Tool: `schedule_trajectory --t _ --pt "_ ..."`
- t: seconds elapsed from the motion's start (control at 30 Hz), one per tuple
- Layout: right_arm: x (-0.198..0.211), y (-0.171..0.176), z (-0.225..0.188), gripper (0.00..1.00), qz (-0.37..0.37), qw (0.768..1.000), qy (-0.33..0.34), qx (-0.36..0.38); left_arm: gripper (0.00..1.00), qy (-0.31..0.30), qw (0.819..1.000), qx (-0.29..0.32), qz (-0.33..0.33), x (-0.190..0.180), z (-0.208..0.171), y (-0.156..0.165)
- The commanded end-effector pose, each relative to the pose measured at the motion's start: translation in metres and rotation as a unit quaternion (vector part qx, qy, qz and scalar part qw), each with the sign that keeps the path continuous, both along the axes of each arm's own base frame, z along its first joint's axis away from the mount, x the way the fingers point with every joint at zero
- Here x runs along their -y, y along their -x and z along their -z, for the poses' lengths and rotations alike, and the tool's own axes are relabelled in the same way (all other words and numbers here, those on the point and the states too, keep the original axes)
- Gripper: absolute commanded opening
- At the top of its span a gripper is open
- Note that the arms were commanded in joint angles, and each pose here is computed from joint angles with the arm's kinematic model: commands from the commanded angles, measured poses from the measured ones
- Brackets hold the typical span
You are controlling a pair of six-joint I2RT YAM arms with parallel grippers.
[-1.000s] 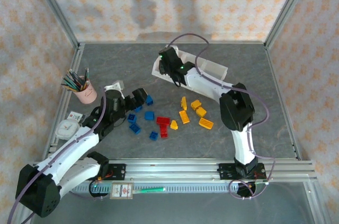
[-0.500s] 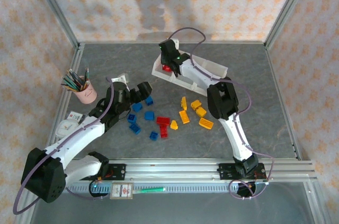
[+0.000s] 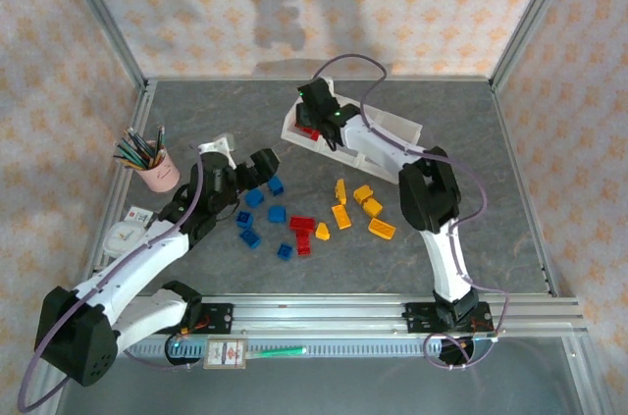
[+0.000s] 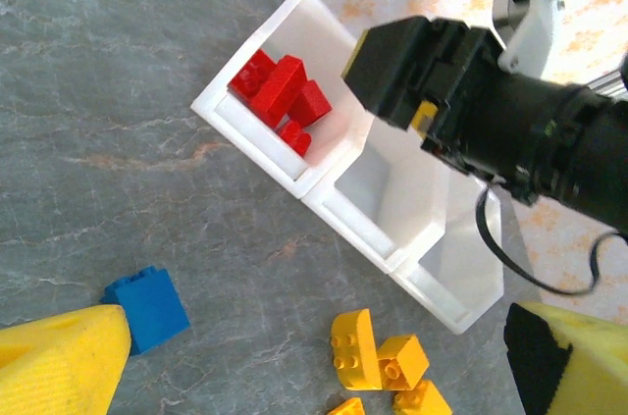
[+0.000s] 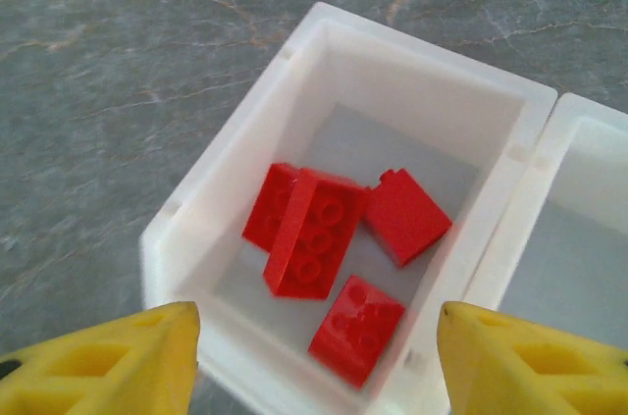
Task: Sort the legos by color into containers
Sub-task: Place the lego in the container, then pick up the lego from the center of the table.
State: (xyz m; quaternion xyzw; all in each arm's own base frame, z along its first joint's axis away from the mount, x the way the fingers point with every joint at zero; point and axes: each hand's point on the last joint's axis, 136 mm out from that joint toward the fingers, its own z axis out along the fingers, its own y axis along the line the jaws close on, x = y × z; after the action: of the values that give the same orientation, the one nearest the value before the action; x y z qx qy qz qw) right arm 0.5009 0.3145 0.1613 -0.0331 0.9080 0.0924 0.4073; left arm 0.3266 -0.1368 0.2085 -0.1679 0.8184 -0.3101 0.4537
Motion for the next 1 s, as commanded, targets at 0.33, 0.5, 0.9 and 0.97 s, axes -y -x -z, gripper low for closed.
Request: schedule_trajectory --t 0.33,0.5,0.9,0.97 --pt "-0.003 0.106 -0.010 0.76 -0.064 0.997 -0.022 -0.029 0.99 -0.008 1.000 0.003 -0.012 -0.026 0.004 0.045" --pt "-0.005 0.150 0.018 0.80 -0.098 0.993 -0.009 -0.065 0.99 -0.016 0.999 -0.010 -0.025 -0.037 0.015 0.061" --pt "-0.022 0.238 0.074 0.85 -0.182 0.974 0.033 -0.131 0.99 -0.004 0.998 -0.034 -0.052 -0.052 0.041 0.084" --pt "-0.026 0.247 0.081 0.85 -0.194 0.971 0.043 -0.136 0.99 -0.004 0.998 -0.038 -0.053 -0.053 0.044 0.086"
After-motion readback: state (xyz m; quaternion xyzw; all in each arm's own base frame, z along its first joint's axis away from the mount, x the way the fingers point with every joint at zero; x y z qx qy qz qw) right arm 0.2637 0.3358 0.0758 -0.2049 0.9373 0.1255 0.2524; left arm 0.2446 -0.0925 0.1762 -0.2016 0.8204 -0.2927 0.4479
